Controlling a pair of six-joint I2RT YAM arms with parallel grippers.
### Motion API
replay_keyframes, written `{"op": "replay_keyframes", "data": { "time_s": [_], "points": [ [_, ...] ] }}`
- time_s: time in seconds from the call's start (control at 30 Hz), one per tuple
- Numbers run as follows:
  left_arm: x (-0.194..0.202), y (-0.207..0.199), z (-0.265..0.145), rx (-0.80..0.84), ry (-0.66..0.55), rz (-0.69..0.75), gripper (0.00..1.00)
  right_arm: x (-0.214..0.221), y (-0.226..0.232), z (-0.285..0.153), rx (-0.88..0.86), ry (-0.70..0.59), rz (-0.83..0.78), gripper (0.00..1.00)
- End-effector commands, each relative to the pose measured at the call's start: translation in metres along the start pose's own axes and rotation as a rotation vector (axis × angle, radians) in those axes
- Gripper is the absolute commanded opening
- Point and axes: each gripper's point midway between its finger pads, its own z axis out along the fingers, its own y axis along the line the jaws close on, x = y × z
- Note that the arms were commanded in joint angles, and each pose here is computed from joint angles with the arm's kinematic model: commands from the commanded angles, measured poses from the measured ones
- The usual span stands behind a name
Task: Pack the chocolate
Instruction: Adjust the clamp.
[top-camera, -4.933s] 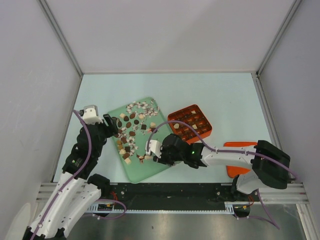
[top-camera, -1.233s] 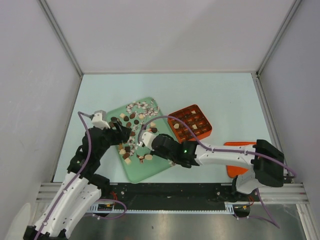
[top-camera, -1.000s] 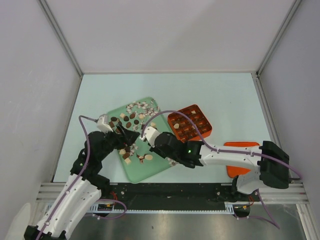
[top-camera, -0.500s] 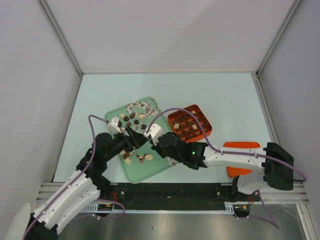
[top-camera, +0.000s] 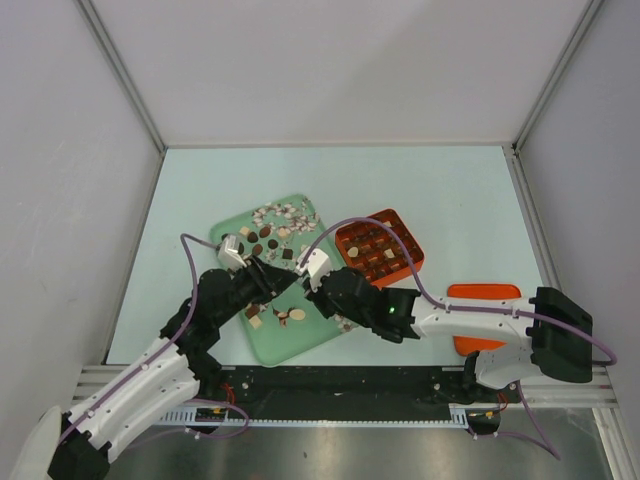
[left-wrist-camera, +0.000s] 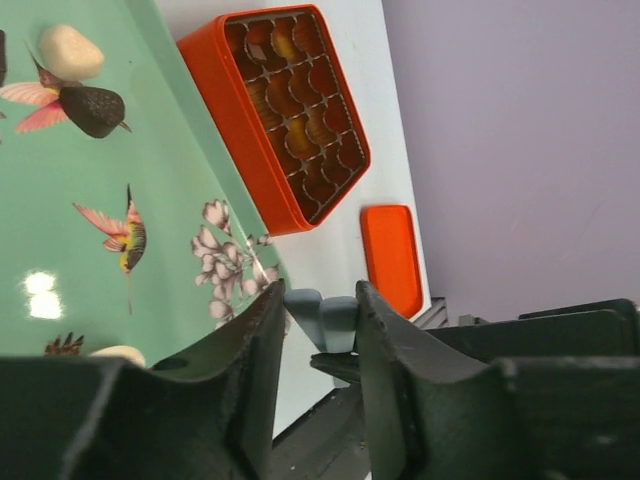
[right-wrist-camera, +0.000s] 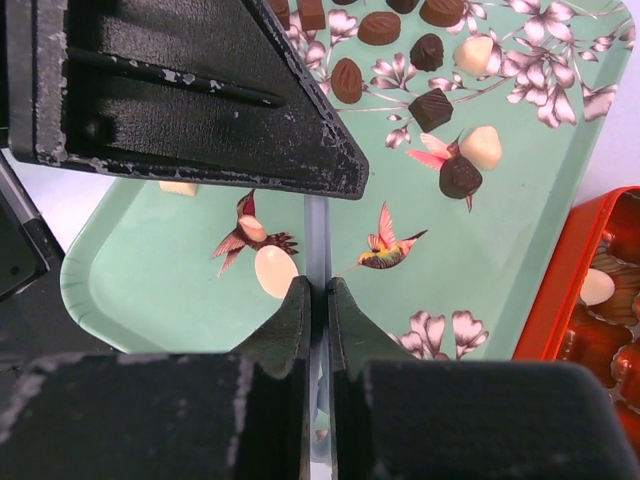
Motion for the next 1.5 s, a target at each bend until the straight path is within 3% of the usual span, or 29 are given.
{"op": "replay_keyframes", "data": {
  "time_s": [0.0,0.17,0.37,0.43,0.57,0.7,0.97,1.47],
  "points": [
    [-0.01,-0.012,0.002,0.043,-0.055,-0.052,0.32,-0.03,0.003,-0.006,-0.017,-0.118,0.063,0.06],
    [-0.008,-0.011,0.002,0.045,-0.052,-0.112,0.15,-0.029,0.002,-0.007,-0.018,-0.141,0.071,0.12],
    [-0.009,-0.012,0.0,0.049,-0.062,-0.209,0.0,-0.03,-0.002,-0.016,-0.023,-0.219,0.088,0.26],
    [-0.009,-0.012,0.0,0.048,-0.064,-0.228,0.0,-0.028,-0.004,-0.02,-0.022,-0.251,0.089,0.3],
    [-0.013,-0.017,-0.002,0.068,-0.08,-0.302,0.0,-0.041,-0.008,-0.036,-0.035,-0.363,0.105,0.51],
    [-0.015,-0.021,-0.002,0.105,-0.093,-0.378,0.0,-0.044,-0.009,-0.047,-0.047,-0.414,0.117,0.61],
    [-0.015,-0.032,-0.004,0.169,-0.077,-0.486,0.0,-0.04,-0.013,-0.046,-0.038,-0.425,0.112,0.66],
    [-0.015,-0.045,-0.009,0.249,-0.048,-0.564,0.0,-0.043,-0.02,-0.046,-0.028,-0.462,0.14,0.62]
  ]
}}
